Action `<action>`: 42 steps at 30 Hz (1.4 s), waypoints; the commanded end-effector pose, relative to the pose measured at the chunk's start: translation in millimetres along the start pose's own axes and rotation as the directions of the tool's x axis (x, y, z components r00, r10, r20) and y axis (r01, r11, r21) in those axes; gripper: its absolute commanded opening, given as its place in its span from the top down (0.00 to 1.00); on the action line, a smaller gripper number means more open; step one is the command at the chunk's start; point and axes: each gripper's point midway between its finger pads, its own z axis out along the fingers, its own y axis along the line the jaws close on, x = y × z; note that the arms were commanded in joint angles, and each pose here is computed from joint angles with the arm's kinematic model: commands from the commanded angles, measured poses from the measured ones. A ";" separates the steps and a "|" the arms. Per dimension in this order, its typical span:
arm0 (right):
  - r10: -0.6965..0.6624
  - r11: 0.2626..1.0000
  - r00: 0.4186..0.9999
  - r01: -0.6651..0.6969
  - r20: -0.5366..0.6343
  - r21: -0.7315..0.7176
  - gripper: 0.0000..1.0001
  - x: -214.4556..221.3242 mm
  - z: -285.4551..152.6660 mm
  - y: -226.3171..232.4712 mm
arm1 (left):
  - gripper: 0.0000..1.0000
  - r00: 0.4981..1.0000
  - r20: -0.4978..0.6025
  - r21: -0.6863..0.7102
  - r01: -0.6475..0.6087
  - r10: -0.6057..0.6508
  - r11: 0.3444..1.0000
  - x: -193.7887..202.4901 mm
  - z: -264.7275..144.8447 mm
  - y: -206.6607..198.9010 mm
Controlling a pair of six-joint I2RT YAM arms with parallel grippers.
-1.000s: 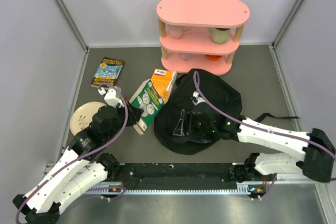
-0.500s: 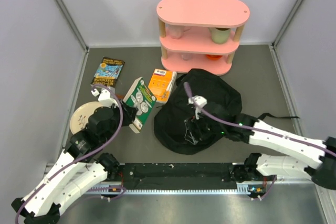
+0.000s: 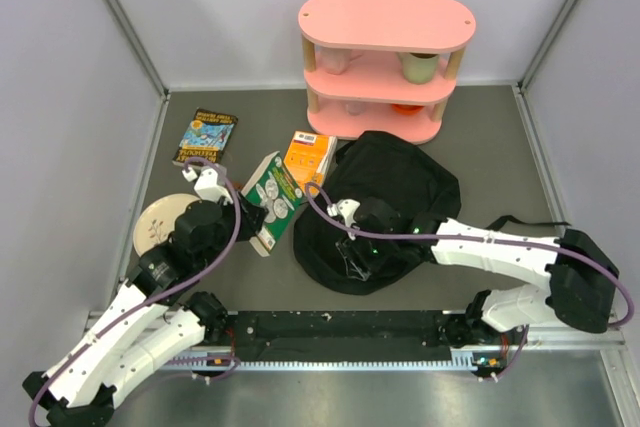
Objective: Pack the student bag
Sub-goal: Place the book in the student bag.
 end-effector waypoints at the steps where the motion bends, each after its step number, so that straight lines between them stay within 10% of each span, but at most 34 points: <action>1: -0.033 0.994 0.999 0.035 0.015 -0.103 0.56 -7.3 7.6 19.2 | 1.00 0.992 0.111 0.091 0.049 -0.059 0.995 -32.8 -5.0 -24.0; 14: 0.009 0.984 1.000 -0.013 -0.021 -0.179 0.62 9.4 26.6 28.7 | 1.00 0.994 0.100 0.086 0.046 -0.055 0.995 -29.0 0.7 -23.6; 21: 0.024 0.982 0.999 -0.028 -0.023 -0.185 1.00 13.3 30.3 28.9 | 1.00 0.993 0.103 0.070 0.047 -0.055 0.996 -27.1 -0.6 -18.6; 27: 0.075 0.993 0.992 -0.066 0.106 -0.093 1.00 -11.9 15.2 16.7 | 1.00 0.993 0.108 0.069 0.047 -0.055 0.997 -29.1 -2.2 -18.4; 42: 0.318 0.887 0.696 -0.458 0.644 0.056 1.00 -106.3 -99.9 -69.5 | 1.00 0.980 0.148 0.295 0.084 -0.133 0.952 -59.3 -43.6 -61.2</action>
